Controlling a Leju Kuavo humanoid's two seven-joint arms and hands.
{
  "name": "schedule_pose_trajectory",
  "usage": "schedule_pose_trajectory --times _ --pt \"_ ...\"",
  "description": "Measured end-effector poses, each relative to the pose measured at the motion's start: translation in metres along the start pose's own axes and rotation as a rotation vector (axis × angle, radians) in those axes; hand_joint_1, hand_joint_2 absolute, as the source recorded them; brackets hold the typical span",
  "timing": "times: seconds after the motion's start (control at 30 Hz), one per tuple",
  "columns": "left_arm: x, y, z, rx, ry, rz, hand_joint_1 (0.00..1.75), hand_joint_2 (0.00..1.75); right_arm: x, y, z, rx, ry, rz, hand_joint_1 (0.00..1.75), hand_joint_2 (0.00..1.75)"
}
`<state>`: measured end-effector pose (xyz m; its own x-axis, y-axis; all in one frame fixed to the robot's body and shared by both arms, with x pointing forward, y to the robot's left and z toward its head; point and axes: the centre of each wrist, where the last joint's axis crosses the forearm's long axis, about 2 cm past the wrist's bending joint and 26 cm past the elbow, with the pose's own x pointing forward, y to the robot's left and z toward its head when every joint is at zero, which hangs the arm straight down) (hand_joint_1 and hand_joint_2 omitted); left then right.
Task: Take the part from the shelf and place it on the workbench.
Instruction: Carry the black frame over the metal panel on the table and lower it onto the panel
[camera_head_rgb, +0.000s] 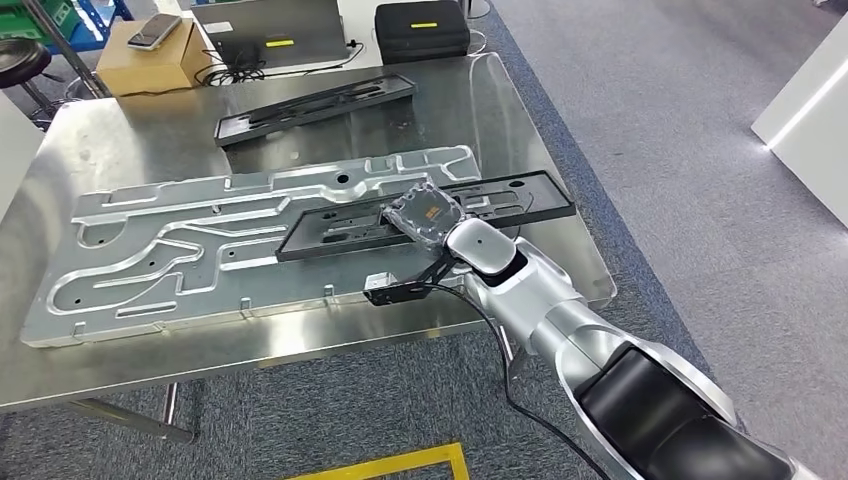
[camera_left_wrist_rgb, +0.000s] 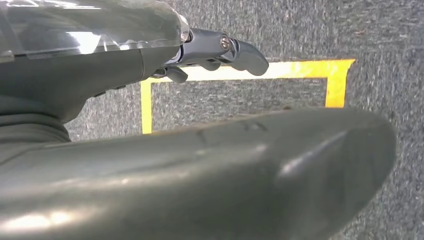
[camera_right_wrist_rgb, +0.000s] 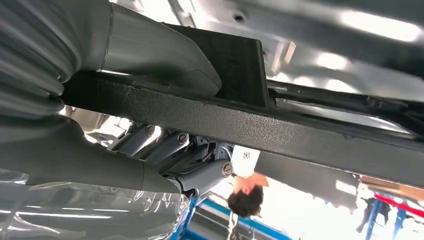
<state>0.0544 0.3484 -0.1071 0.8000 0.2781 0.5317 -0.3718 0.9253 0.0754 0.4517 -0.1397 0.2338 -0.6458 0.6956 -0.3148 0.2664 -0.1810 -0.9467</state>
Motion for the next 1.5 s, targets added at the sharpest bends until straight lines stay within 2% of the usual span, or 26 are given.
schedule_pose_trajectory --times 0.2,0.5,0.63,0.77,1.07,1.2,1.5 --pt "0.0 0.0 0.0 -0.006 0.0 -0.004 0.0 0.0 0.014 0.015 0.003 0.005 -0.032 0.029 1.69 1.75" --pt "0.0 0.001 0.0 -0.019 -0.033 -0.021 0.0 0.0 0.022 0.033 0.012 -0.003 -0.038 0.031 1.69 1.75" --pt "0.001 -0.001 0.0 -0.028 -0.047 -0.036 0.0 1.75 0.024 0.039 0.016 0.007 -0.038 0.024 0.0 0.0" --pt "0.0 -0.001 0.0 -0.031 -0.062 -0.04 0.0 1.75 0.029 0.05 0.023 0.027 -0.048 0.01 0.0 0.0" --pt "-0.001 -0.002 0.0 -0.033 -0.067 -0.038 0.0 1.75 0.031 0.049 0.022 0.015 -0.05 0.007 0.0 0.0" --pt "-0.002 -0.002 0.001 -0.03 -0.072 -0.038 0.0 0.0 0.033 0.05 0.022 -0.002 -0.058 0.003 0.0 0.0" --pt "-0.002 -0.002 0.001 -0.023 -0.073 -0.038 0.0 0.0 0.027 0.027 0.011 -0.261 -0.049 -0.029 0.0 0.0"
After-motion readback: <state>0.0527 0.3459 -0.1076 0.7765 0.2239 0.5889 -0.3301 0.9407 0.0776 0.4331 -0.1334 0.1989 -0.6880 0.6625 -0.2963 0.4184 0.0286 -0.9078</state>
